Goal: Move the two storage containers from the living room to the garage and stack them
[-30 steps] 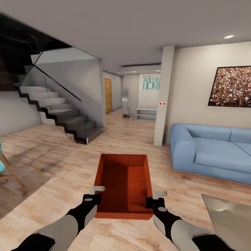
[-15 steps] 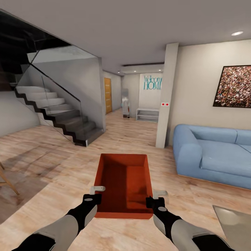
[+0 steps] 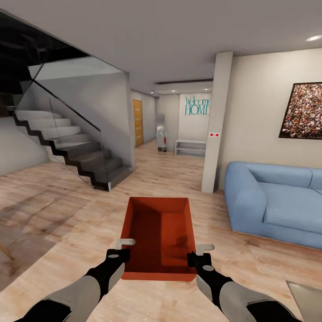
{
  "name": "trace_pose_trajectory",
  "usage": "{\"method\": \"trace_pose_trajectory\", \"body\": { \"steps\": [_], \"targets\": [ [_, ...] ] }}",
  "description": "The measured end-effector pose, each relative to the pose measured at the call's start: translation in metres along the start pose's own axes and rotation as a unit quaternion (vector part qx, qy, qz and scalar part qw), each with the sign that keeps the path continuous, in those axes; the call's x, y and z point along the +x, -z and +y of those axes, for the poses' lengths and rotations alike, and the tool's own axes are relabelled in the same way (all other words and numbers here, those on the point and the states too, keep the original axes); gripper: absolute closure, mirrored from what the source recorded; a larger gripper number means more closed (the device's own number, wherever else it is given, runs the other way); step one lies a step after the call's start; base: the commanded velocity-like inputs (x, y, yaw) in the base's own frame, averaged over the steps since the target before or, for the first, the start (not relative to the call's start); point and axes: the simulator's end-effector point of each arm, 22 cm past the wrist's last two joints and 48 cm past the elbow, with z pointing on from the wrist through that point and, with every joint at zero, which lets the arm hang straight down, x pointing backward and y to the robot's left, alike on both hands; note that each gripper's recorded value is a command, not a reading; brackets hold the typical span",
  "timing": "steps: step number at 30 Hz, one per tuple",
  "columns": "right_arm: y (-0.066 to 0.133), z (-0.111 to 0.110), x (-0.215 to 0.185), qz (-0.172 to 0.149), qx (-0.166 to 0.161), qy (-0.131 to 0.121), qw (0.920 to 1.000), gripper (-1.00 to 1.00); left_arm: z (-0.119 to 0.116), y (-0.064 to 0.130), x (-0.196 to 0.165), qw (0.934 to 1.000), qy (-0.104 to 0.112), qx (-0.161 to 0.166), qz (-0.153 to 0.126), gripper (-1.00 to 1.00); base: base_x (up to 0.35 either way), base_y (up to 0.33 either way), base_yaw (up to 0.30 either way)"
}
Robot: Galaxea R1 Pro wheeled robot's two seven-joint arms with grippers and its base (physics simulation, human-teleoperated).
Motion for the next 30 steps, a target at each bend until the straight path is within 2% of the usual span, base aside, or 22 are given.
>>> {"method": "trace_pose_trajectory", "body": {
  "steps": [6, 30],
  "targets": [
    [0.0004, 0.0006, 0.0021, 0.002, 0.000, -0.001, 1.0000, 1.00, 0.0005, -0.0002, 0.0009, 1.0000, -0.002, 0.000, 0.002, 1.00, 0.323, 0.000, -0.109],
    [0.0001, 0.0000, 0.0005, 0.000, 0.000, 0.000, 1.0000, 1.00, 0.0000, 0.0000, 0.0002, 1.0000, 0.000, 0.000, 0.000, 1.00, 0.324, 0.000, -0.002]
  ]
}}
